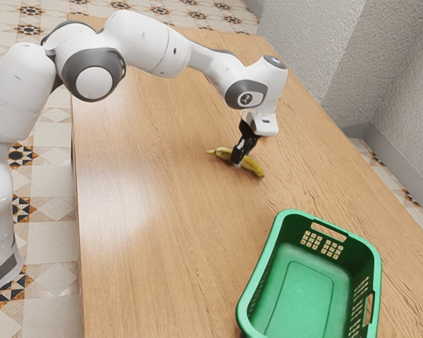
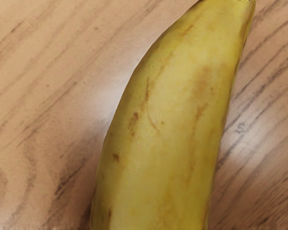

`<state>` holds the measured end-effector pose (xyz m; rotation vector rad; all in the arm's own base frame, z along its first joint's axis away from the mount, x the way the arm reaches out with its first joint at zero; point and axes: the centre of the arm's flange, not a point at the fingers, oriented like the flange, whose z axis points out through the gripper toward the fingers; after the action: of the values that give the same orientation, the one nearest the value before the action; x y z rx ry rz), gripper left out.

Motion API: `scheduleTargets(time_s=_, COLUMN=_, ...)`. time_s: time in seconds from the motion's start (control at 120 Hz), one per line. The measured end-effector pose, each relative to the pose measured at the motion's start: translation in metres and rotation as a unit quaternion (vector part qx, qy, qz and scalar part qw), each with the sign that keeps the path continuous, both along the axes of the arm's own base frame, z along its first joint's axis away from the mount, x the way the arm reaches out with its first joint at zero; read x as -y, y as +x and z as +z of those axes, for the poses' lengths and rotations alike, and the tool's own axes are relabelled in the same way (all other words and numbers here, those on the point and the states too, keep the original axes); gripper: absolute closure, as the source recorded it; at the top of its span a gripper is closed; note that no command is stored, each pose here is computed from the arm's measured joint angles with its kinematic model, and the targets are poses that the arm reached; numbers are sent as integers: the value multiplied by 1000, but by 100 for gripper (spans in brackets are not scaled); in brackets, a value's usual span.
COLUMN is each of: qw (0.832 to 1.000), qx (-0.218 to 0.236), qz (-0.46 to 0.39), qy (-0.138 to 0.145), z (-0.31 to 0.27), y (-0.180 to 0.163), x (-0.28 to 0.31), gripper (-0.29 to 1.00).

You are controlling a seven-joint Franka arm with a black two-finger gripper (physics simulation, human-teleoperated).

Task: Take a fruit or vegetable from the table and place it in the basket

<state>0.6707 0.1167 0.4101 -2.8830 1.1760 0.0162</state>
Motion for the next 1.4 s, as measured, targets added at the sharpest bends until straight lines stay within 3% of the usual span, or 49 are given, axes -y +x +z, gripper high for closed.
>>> scheduleTargets(time_s=0.458, qw=1000, qx=21, qz=1, qy=6, z=118, y=-35, x=36, gripper=53)
scheduleTargets(time_s=1.05, qw=986, qx=3, qz=-164, qy=-1, z=163, y=-83, x=271, gripper=53)
scheduleTargets(time_s=1.4, qw=976, qx=41, qz=-215, qy=2, z=192, y=-107, x=365, gripper=53)
